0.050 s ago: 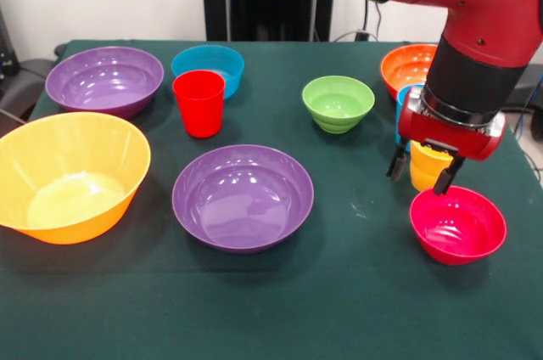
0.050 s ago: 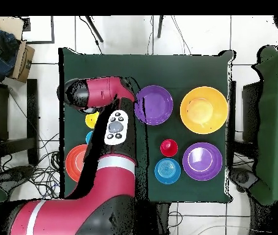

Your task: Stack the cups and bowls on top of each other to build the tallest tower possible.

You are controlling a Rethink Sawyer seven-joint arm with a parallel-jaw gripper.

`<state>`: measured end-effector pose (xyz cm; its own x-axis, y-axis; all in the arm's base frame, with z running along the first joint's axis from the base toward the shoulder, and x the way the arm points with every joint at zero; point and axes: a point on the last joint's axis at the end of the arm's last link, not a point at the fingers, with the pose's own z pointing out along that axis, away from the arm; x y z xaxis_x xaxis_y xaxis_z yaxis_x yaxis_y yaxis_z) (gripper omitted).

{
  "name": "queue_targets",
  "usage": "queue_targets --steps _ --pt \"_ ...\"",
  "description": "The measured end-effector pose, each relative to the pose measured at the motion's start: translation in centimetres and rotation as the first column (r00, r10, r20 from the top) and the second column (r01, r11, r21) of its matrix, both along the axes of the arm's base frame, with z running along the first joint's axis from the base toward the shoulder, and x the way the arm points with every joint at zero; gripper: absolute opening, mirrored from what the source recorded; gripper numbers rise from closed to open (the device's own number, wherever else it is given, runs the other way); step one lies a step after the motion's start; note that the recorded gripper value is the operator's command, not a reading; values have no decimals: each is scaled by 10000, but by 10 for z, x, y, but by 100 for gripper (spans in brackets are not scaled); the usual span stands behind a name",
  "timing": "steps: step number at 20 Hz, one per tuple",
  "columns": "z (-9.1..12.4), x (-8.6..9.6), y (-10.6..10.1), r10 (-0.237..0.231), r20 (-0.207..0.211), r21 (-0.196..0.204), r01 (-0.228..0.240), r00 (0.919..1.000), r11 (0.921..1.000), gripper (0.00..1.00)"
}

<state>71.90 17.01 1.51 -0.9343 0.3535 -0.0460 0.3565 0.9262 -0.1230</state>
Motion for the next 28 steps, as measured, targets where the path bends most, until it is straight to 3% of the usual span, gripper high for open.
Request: queue_targets --steps 13,28 --pt "-20 -1 3 61 -164 -26 -62 9998 10000 100" --pt "2 28 36 379 -610 -86 -385 9974 9992 100"
